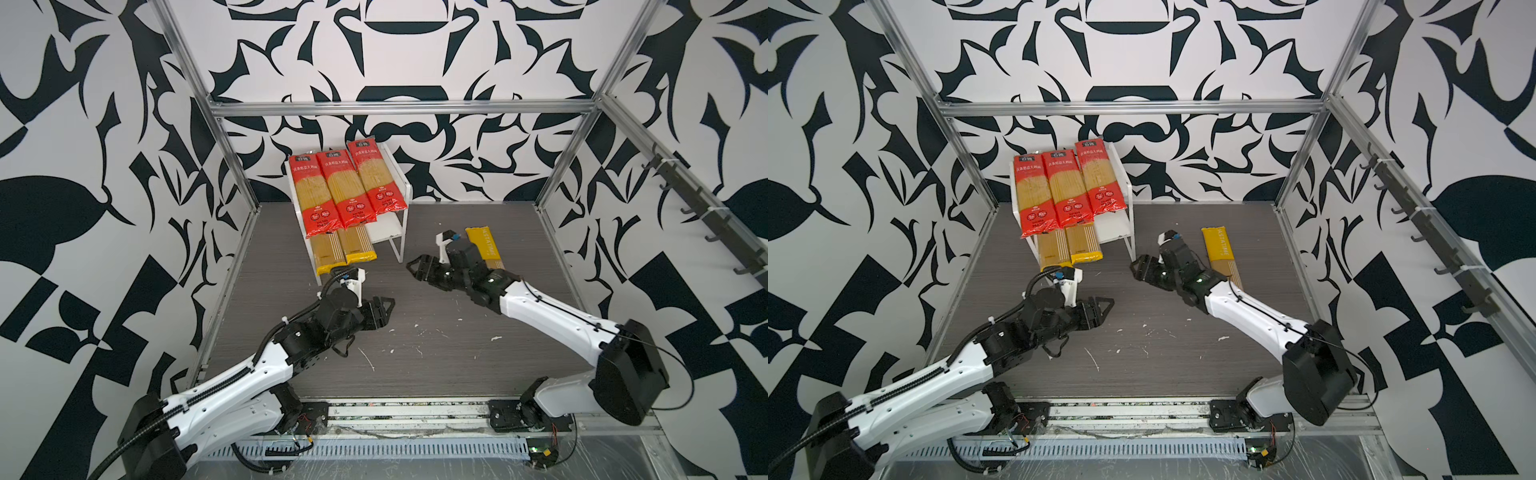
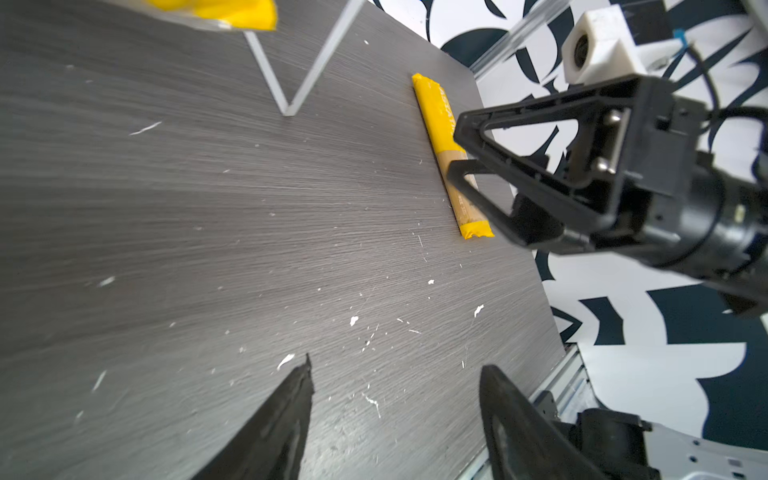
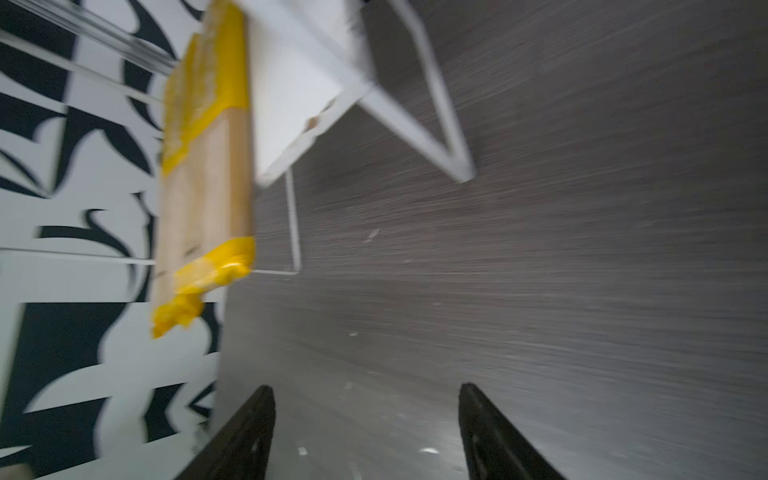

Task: Place and organize the pasta boxes and bags onto the shelf
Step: 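Open the right gripper and move it to the last yellow pack, then grasp the last yellow pack with the right gripper and drag it toward the table centre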

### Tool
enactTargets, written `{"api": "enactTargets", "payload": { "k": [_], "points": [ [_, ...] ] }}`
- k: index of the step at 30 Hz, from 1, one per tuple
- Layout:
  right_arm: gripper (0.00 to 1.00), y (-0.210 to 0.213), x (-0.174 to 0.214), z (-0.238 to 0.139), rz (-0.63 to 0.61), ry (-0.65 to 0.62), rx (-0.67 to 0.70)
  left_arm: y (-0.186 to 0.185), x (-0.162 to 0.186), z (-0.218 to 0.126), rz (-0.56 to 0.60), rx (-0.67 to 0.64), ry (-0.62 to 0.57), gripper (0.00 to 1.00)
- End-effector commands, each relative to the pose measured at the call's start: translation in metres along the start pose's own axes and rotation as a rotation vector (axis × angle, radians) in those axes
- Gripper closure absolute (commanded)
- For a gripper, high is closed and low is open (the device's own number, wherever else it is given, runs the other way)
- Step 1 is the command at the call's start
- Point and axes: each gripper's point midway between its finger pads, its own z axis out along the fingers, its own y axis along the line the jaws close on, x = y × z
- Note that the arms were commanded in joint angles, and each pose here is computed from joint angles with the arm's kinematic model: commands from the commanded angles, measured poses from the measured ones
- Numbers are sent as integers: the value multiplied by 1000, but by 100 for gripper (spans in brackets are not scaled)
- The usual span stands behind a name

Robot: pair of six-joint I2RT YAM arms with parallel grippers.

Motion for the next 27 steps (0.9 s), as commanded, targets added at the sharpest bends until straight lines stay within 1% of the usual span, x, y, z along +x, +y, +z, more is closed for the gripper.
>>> {"api": "enactTargets", "payload": {
  "k": [1, 3, 5, 7, 10, 14, 16, 19, 21, 24, 27],
  "points": [
    [28, -108, -8, -30, -108, 70, 361, -25, -11, 16, 103, 18, -56, 32],
    [27, -146, -32, -48, -84, 15, 464, -37, -6, 31, 132, 23, -39, 32],
    [23, -177, -55, -61, -52, -48, 559, -48, 0, 45, 146, 40, -21, 32],
    [20, -202, -72, -65, -11, -85, 614, -55, 4, 57, 151, 49, -12, 31],
    [19, -233, -90, -56, 57, -79, 640, -58, 12, 77, 161, 44, 25, 31],
    [19, -265, -103, -35, 131, -42, 632, -62, 13, 90, 176, 37, 43, 31],
    [19, -277, -106, -29, 146, -31, 635, -63, 14, 94, 176, 38, 50, 31],
    [19, -291, -105, -19, 165, -13, 614, -62, 18, 98, 167, 40, 58, 31],
    [20, -299, -97, -10, 196, 21, 582, -59, 21, 100, 159, 39, 64, 31],
    [28, -300, -80, 4, 256, 60, 497, -57, 23, 102, 151, 36, 66, 30],
    [39, -296, -63, 9, 295, 73, 443, -56, 21, 101, 148, 35, 62, 30]
  ]
}}
